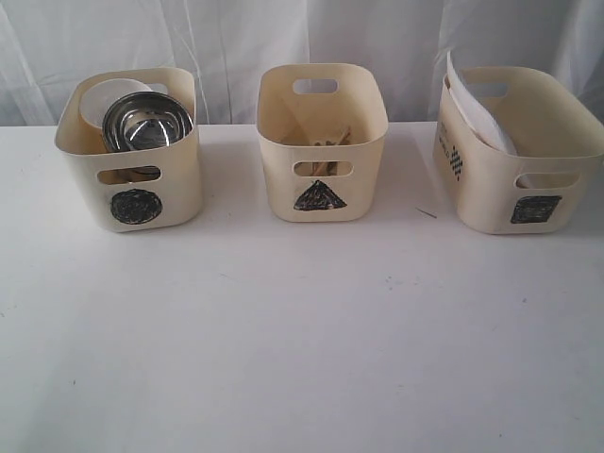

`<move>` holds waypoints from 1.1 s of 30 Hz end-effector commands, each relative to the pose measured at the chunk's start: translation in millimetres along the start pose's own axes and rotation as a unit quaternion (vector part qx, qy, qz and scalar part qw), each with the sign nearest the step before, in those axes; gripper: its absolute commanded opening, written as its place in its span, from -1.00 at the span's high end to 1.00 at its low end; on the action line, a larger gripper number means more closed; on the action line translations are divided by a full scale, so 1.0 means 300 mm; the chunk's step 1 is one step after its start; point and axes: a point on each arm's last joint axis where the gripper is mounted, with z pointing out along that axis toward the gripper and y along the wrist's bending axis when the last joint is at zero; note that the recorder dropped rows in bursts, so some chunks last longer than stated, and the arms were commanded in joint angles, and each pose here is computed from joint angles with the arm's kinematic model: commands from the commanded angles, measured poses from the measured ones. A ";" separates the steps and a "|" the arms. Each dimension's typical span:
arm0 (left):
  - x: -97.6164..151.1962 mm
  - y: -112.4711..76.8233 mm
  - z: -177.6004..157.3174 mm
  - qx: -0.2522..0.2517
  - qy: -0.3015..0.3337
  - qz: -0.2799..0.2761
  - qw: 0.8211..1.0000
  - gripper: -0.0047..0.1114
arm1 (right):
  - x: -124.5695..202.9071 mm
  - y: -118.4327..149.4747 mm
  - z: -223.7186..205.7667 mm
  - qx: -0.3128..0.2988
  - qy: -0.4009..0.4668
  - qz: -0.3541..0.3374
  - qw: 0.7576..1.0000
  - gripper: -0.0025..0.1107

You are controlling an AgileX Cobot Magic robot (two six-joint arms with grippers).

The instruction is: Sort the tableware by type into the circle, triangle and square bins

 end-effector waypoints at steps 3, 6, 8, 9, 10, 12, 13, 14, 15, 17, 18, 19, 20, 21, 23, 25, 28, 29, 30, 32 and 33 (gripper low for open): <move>0.004 0.000 -0.001 -0.002 0.000 -0.001 1.000 0.63 | 0.004 -0.001 -0.002 0.002 0.002 -0.024 1.000 0.96; 0.004 0.000 -0.001 -0.002 0.000 -0.001 1.000 0.63 | 0.004 -0.001 -0.002 0.002 0.002 -0.032 0.999 0.96; 0.004 0.000 -0.001 -0.002 0.000 -0.001 1.000 0.63 | 0.008 -0.003 -0.002 0.005 0.007 -0.036 0.999 0.96; 0.004 0.000 -0.001 -0.002 0.000 -0.001 1.000 0.63 | 0.009 -0.003 -0.002 0.005 0.010 -0.045 0.999 0.96; 0.004 0.000 -0.001 -0.002 0.000 -0.001 1.000 0.63 | 0.011 -0.004 -0.002 0.006 0.013 -0.056 0.998 0.96; 0.004 0.000 -0.001 -0.002 0.000 -0.001 1.000 0.63 | 0.017 -0.001 0.000 0.003 0.014 -0.073 0.997 0.96; 0.004 0.000 -0.001 -0.002 0.000 -0.001 1.000 0.63 | 0.025 0.003 0.004 0.000 0.012 -0.080 0.997 0.96; 0.004 0.000 -0.001 -0.002 0.000 -0.001 1.000 0.63 | 0.037 0.008 0.009 -0.005 0.012 -0.086 0.996 0.96; 0.004 0.000 -0.001 -0.002 0.000 -0.001 1.000 0.63 | 0.050 0.015 0.015 -0.012 0.008 -0.086 0.996 0.96; 0.004 0.000 -0.001 -0.002 0.000 -0.001 1.000 0.63 | 0.075 0.027 0.021 -0.024 0.001 -0.079 0.997 0.96; 0.004 0.000 -0.001 -0.002 0.000 -0.001 1.000 0.63 | 0.091 0.031 0.021 -0.029 0.002 -0.070 0.997 0.96; 0.004 0.000 -0.001 -0.002 0.000 -0.001 1.000 0.63 | 0.108 0.035 0.021 -0.032 0.005 -0.064 0.997 0.96; 0.004 0.000 -0.001 -0.002 0.000 -0.001 1.000 0.63 | 0.121 0.038 0.020 -0.035 0.003 -0.064 0.997 0.96; 0.004 0.000 -0.001 -0.002 0.000 -0.001 1.000 0.63 | 0.132 0.041 0.019 -0.038 0.003 -0.065 0.997 0.96; 0.004 0.000 -0.001 -0.002 0.000 -0.001 1.000 0.63 | 0.157 0.046 0.013 -0.044 0.002 -0.066 0.997 0.96; 0.004 0.000 -0.001 -0.002 0.000 -0.001 1.000 0.63 | 0.177 0.052 0.009 -0.052 0.002 -0.073 0.996 0.96; 0.004 0.000 -0.001 -0.002 0.000 -0.001 1.000 0.63 | 0.209 0.063 0.015 -0.064 0.016 -0.081 0.995 0.96; 0.004 0.000 -0.001 -0.002 0.000 -0.001 1.000 0.63 | 0.219 0.066 0.017 -0.068 0.021 -0.079 0.994 0.96; 0.004 0.000 -0.001 -0.002 0.000 -0.001 1.000 0.63 | 0.225 0.068 0.018 -0.070 0.024 -0.074 0.995 0.96; 0.004 0.000 -0.001 -0.002 0.000 -0.001 1.000 0.63 | 0.243 0.074 0.021 -0.077 0.031 -0.068 0.994 0.96; 0.004 0.000 -0.001 -0.002 0.000 -0.001 1.000 0.63 | 0.249 0.075 0.022 -0.078 0.034 -0.069 0.994 0.96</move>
